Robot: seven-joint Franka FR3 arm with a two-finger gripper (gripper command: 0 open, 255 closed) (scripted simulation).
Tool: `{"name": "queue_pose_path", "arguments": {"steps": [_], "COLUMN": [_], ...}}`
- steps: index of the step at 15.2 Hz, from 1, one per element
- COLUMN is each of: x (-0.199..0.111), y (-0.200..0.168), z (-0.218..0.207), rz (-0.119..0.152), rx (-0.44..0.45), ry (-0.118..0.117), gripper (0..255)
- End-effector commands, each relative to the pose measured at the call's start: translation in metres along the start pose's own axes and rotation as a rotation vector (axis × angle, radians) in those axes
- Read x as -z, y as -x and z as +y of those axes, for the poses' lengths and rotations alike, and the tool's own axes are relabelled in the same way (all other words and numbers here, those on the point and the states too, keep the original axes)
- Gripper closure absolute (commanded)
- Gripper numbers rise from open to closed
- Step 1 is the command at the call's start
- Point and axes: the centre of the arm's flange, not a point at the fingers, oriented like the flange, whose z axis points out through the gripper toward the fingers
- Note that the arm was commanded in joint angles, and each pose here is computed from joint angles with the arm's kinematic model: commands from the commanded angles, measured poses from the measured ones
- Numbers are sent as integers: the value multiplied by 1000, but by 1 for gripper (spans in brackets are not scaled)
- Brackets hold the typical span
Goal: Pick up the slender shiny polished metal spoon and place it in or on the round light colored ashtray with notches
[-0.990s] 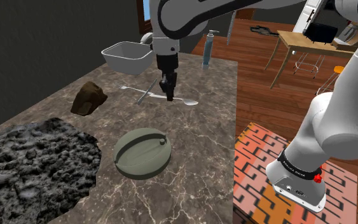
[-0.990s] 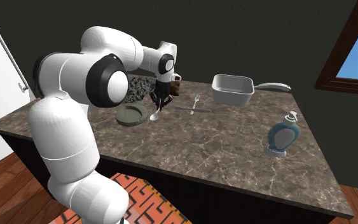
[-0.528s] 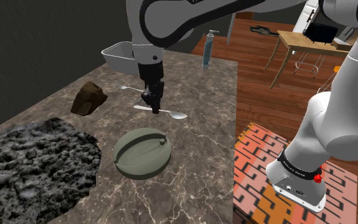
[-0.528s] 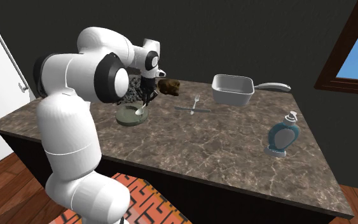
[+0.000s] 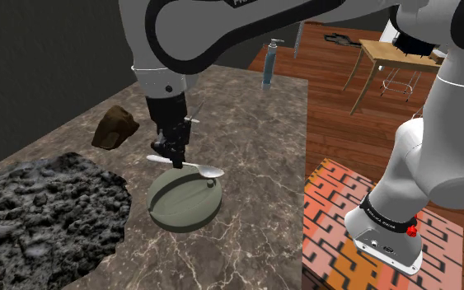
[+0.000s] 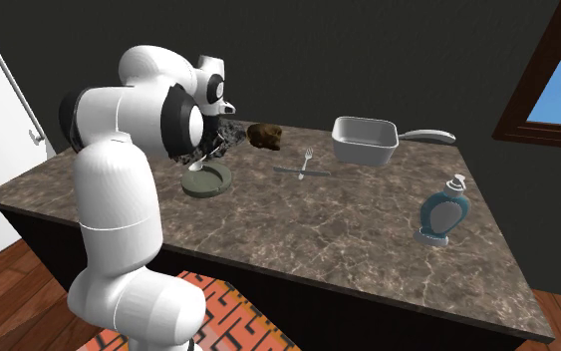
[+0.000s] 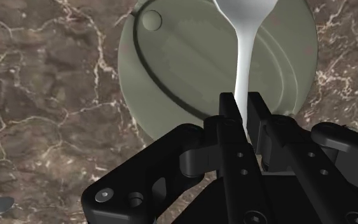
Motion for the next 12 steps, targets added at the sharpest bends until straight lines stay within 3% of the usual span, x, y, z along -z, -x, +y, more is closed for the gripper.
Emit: {"name": "queue_pose_path", "arguments": {"steps": [1,12], "x": [-12,-69], "y": [-4,-12], "z": [-9,0], "rz": [0,0], "rx": [-2,-2], "ry": [-1,0], "gripper": [255,255]}}
